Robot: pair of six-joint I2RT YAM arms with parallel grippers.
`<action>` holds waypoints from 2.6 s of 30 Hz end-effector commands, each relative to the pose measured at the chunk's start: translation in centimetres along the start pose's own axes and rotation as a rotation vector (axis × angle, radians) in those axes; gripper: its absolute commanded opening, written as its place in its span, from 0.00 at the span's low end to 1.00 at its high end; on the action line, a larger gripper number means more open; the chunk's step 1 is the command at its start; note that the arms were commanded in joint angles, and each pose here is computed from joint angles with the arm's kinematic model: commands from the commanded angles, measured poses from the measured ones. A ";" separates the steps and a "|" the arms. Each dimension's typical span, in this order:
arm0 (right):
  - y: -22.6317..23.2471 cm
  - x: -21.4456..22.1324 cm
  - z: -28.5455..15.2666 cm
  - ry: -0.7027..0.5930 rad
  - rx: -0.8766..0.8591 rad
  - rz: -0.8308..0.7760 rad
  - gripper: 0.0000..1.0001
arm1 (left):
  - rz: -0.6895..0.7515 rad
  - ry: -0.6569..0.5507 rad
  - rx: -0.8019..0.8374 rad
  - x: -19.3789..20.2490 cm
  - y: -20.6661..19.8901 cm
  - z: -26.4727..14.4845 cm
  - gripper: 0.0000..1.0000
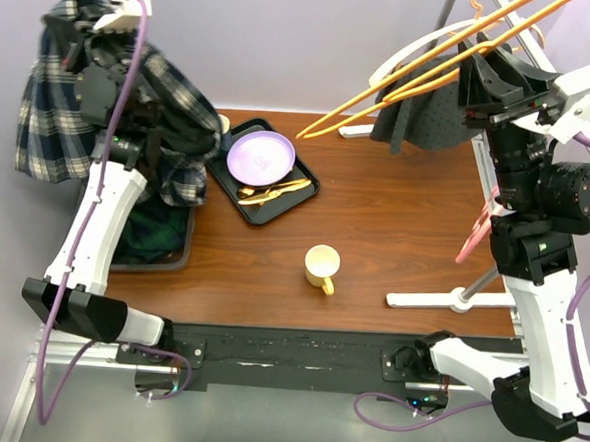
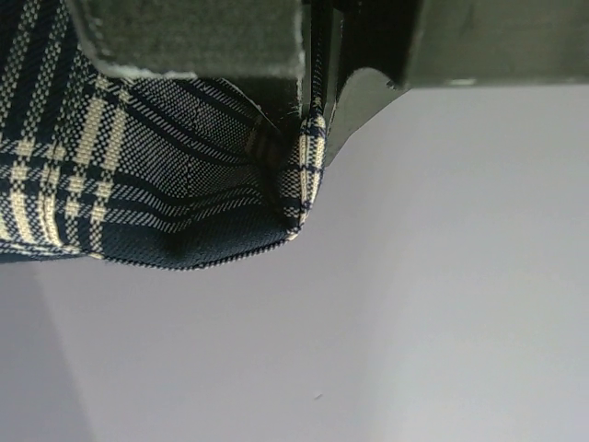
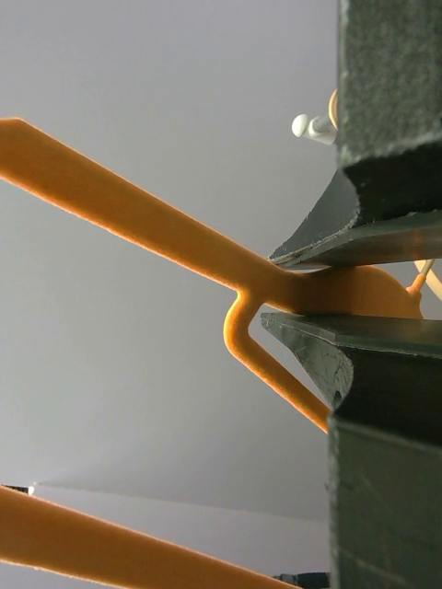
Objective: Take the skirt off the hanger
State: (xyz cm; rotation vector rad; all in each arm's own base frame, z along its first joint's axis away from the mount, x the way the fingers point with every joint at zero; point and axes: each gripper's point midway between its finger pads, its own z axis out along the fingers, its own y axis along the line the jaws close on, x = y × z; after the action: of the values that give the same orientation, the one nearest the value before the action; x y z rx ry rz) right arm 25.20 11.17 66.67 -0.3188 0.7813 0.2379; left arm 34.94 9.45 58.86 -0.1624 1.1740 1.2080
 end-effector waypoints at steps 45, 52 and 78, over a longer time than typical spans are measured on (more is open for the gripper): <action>4.2 4.7 -7.9 0.099 -0.133 0.132 0.00 | -0.599 1.055 0.473 36.7 -27.9 -19.5 0.31; 4.5 4.1 -8.6 0.098 -0.150 0.131 0.00 | -0.673 1.123 0.304 37.2 -27.8 -18.5 0.38; 5.3 4.8 -9.6 0.100 -0.178 0.150 0.00 | -0.907 0.829 0.526 20.3 -26.7 -10.9 0.67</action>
State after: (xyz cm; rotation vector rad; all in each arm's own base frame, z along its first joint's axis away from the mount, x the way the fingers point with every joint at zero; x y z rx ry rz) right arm 21.26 13.00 55.17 -0.4513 0.9276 0.4168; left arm 43.87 6.33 28.50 -0.8611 1.7366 0.0867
